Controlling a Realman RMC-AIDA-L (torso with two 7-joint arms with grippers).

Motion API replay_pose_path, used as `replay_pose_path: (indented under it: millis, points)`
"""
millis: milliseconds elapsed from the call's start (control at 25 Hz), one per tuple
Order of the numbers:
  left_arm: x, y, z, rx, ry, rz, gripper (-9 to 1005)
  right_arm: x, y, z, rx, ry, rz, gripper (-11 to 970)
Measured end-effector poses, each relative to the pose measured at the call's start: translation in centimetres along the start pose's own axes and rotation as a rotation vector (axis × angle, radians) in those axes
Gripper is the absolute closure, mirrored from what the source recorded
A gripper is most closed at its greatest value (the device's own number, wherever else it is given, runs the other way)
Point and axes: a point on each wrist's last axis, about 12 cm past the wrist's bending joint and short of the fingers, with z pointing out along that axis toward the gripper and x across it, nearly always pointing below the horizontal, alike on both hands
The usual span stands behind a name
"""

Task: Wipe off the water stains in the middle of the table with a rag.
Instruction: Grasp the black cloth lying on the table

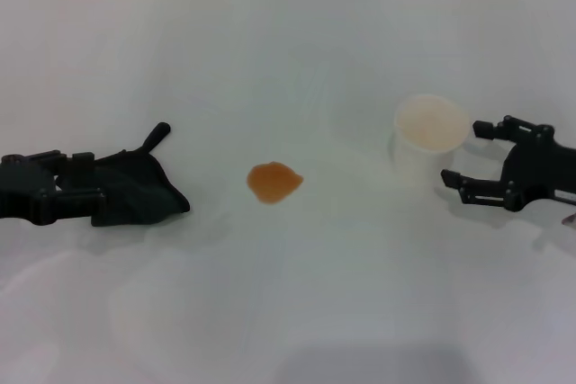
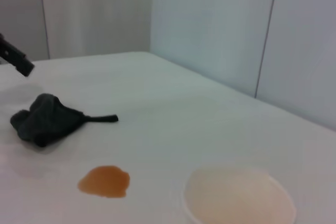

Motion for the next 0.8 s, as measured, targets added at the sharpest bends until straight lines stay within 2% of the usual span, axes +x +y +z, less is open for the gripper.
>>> replay_pose_path:
  millis: [200, 440, 640, 800]
  points:
    - [0.0, 0.0, 0.0, 0.000, 0.001, 0.001, 117, -1.1, -0.8, -1.5, -0.031, -0.026, -0.016, 103]
    - [0.0, 0.1, 0.0, -0.001, 0.001, 0.000, 117, -3.4, -1.7, -2.4, -0.066, -0.081, -0.083, 104]
    - [-0.4, 0.1, 0.3, 0.003, 0.003, 0.009, 117, -6.2, -1.7, -2.3, -0.191, -0.124, -0.174, 104]
    - [-0.5, 0.1, 0.4, 0.007, 0.005, 0.012, 117, -8.5, -1.5, -1.5, -0.314, -0.039, -0.233, 105]
